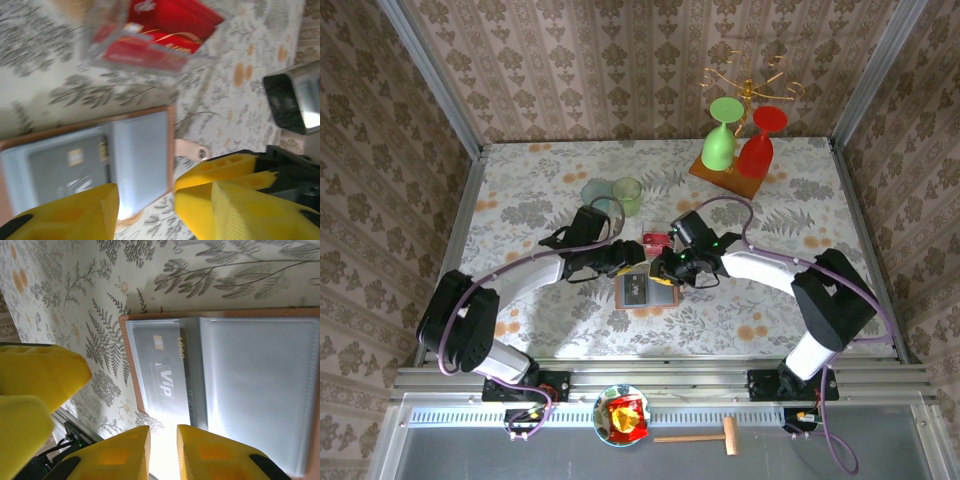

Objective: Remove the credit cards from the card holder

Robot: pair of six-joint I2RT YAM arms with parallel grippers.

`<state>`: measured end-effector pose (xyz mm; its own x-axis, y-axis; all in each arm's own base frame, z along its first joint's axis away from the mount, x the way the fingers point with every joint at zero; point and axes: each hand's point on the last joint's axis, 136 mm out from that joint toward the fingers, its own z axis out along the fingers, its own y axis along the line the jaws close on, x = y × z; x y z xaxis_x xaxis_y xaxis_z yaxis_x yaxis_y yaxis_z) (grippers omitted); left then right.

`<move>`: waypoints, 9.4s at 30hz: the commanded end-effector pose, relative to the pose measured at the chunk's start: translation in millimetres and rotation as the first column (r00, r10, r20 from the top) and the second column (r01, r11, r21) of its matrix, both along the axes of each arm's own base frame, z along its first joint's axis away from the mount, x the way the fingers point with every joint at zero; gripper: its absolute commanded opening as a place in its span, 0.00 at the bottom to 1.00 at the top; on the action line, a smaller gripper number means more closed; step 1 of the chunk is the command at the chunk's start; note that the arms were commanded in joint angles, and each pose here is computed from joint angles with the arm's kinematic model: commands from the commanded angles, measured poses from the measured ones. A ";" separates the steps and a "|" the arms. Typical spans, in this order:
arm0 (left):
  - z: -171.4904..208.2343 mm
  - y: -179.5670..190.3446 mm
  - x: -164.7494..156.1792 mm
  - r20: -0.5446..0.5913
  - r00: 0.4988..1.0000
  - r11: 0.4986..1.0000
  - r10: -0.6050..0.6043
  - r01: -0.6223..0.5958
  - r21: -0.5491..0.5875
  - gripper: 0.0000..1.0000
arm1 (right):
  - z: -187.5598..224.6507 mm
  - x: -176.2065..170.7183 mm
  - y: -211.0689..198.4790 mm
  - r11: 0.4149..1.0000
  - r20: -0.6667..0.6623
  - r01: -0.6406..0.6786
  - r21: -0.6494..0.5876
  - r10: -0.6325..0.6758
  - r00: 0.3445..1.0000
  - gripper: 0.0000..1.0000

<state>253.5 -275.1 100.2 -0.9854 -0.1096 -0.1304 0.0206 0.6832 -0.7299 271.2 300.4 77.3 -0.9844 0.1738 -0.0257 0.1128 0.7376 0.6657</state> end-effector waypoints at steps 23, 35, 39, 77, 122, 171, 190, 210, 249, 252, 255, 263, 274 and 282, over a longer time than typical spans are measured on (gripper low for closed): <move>-51.7 24.5 -26.4 -0.131 0.991 0.999 0.021 -0.016 0.042 0.49 | -35.1 -1.6 33.8 0.999 -0.067 -0.047 0.007 0.047 0.997 0.22; -67.0 32.4 -31.0 -0.170 0.985 0.996 0.026 -0.010 0.091 0.49 | -46.2 -3.2 32.1 0.998 -0.091 -0.055 -0.025 0.053 0.994 0.23; -69.8 33.6 -31.6 -0.178 0.984 0.995 0.027 -0.010 0.096 0.49 | -49.5 -4.6 26.0 0.996 -0.090 -0.058 -0.061 0.053 0.995 0.24; -22.9 23.4 -16.4 -0.091 0.996 0.998 0.006 -0.001 0.057 0.34 | -22.5 3.6 15.0 0.997 -0.013 -0.040 -0.060 0.039 0.999 0.23; -79.9 30.9 -36.5 -0.197 0.980 0.983 -0.016 0.052 0.177 0.03 | -58.6 -6.7 7.5 0.998 -0.108 -0.043 -0.037 0.039 0.993 0.20; -73.5 29.3 -32.2 -0.189 0.982 0.986 -0.017 0.048 0.160 0.04 | -38.1 -0.5 -15.1 0.999 -0.042 -0.046 -0.023 0.045 0.998 0.13; -73.0 28.4 -32.0 -0.190 0.982 0.987 -0.019 0.049 0.156 0.04 | -55.2 -5.9 6.4 0.995 -0.098 -0.071 0.064 0.077 0.992 0.19; -73.1 28.0 -32.1 -0.191 0.981 0.986 -0.024 0.054 0.155 0.03 | -56.0 -11.9 14.2 0.994 -0.098 -0.091 0.068 0.098 0.990 0.12; -48.1 23.0 -21.2 -0.123 0.992 0.989 -0.040 0.057 0.138 0.07 | -18.9 -0.5 -27.8 0.956 0.018 -0.157 -0.246 0.167 0.986 0.10; -46.1 21.4 -18.6 -0.110 0.993 0.991 -0.036 0.049 0.123 0.07 | -14.6 -1.0 -25.4 0.957 0.024 -0.158 -0.244 0.169 0.985 0.09; -44.3 22.2 -18.7 -0.112 0.993 0.990 -0.042 0.056 0.130 0.07 | -11.3 -0.9 -23.6 0.959 0.025 -0.150 -0.240 0.160 0.987 0.08; -43.8 22.9 -16.5 -0.098 0.995 0.993 -0.030 0.041 0.110 0.07 | -8.9 0.7 -21.5 0.948 0.041 -0.150 -0.280 0.167 0.985 0.07; -44.5 25.6 -14.5 -0.096 0.995 0.995 -0.021 0.030 0.093 0.07 | -4.8 -1.3 -18.3 0.910 0.038 -0.203 -0.362 0.232 0.972 0.07; -46.8 30.1 -16.0 -0.103 0.995 0.996 -0.016 0.026 0.091 0.08 | -18.7 -2.2 -15.3 0.866 0.012 -0.239 -0.440 0.272 0.962 0.07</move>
<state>239.5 -246.2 48.2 -0.9953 -0.0937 -0.0251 -0.0553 0.7610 -0.6463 269.9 290.8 62.6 -0.9891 -0.0942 -0.1130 -0.1282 0.9285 0.3484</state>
